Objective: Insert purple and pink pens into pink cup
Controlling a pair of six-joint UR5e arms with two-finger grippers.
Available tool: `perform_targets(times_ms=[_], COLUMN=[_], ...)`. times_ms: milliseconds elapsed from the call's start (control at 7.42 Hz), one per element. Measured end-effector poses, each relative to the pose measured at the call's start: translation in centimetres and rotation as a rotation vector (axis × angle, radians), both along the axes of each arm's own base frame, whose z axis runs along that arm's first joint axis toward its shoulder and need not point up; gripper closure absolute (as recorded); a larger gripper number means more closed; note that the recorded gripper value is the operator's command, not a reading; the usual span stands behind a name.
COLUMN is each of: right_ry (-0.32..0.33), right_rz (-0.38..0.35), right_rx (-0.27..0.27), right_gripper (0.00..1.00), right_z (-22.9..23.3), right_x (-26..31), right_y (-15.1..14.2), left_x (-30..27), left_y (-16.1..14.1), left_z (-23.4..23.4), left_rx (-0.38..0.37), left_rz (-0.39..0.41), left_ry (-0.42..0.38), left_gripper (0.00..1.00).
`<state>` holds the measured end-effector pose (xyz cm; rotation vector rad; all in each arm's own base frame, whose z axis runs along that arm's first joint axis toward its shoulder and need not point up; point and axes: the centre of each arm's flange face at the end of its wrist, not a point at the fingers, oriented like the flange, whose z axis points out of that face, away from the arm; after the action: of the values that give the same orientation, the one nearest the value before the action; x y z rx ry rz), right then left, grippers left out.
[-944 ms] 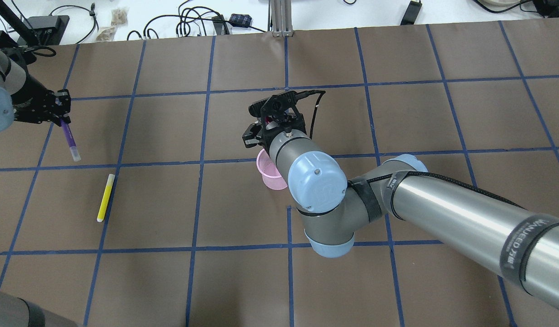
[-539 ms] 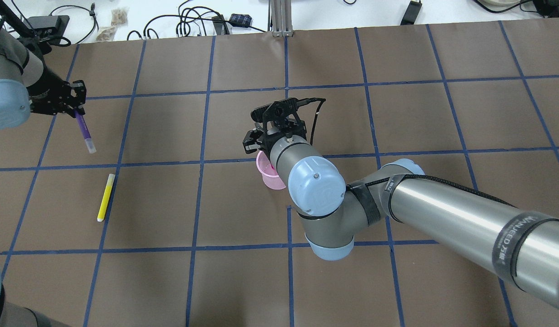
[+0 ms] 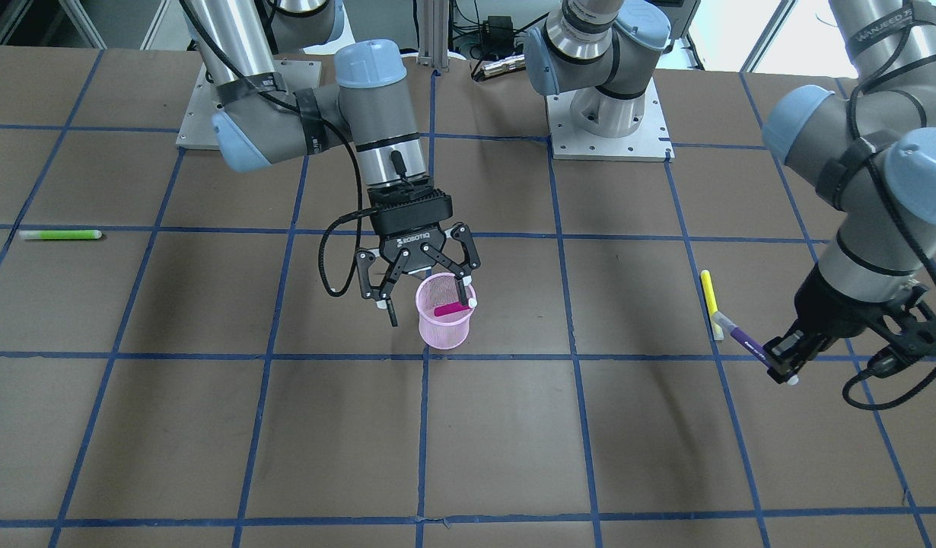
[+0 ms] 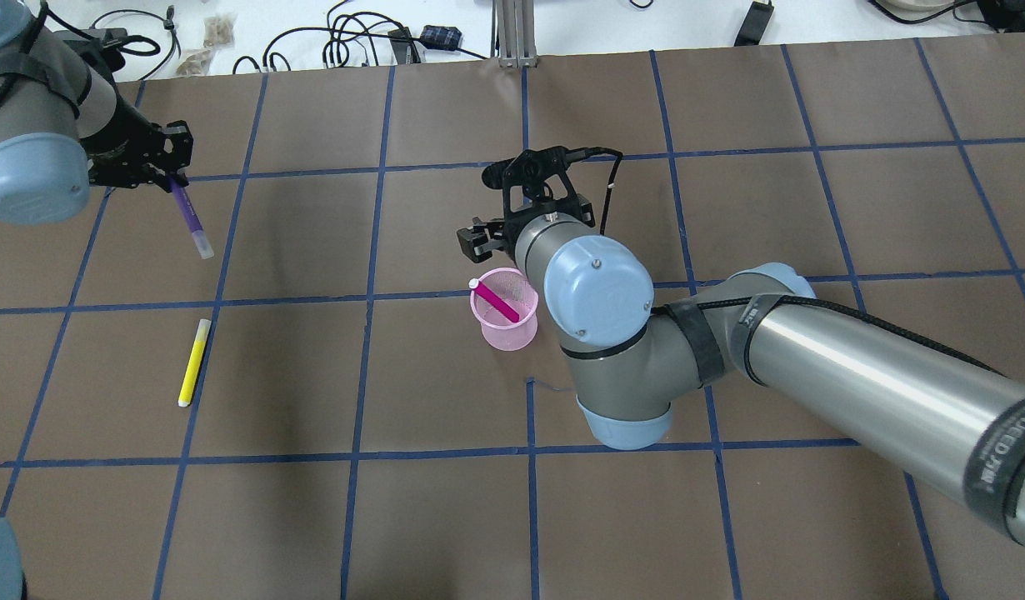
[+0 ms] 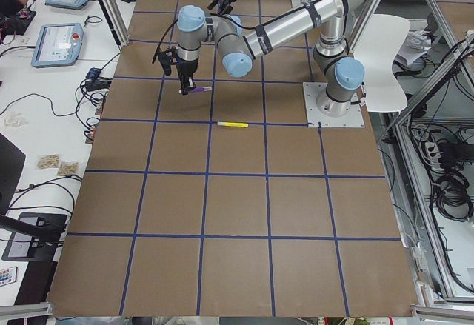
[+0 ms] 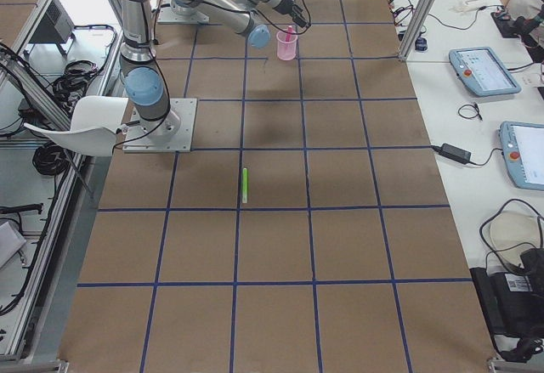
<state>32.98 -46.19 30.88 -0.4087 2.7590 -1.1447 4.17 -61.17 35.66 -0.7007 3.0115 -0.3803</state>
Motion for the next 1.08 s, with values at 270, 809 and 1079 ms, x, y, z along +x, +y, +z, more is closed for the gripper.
perform_targets(times_ms=[270,809,1079], right_ry=[0.104,0.188,0.218], right_rz=[-0.009,0.035,0.045], right_rx=[0.138,0.424,0.531], right_gripper=[0.00,0.00,0.00], right_z=[4.6,12.4,17.0], right_x=[-5.1,-19.0,-20.9], right_y=[-3.9,-6.2,-6.6], left_x=[-9.3,-29.2,-35.0], left_y=[-0.1,4.5,7.7], left_z=[1.5,1.2,0.6], left_rx=[-0.084,-0.189,-0.202], left_rz=[0.011,-0.155,-0.237], left_ry=[0.016,-0.120,-0.123], left_gripper=[1.00,1.00,1.00])
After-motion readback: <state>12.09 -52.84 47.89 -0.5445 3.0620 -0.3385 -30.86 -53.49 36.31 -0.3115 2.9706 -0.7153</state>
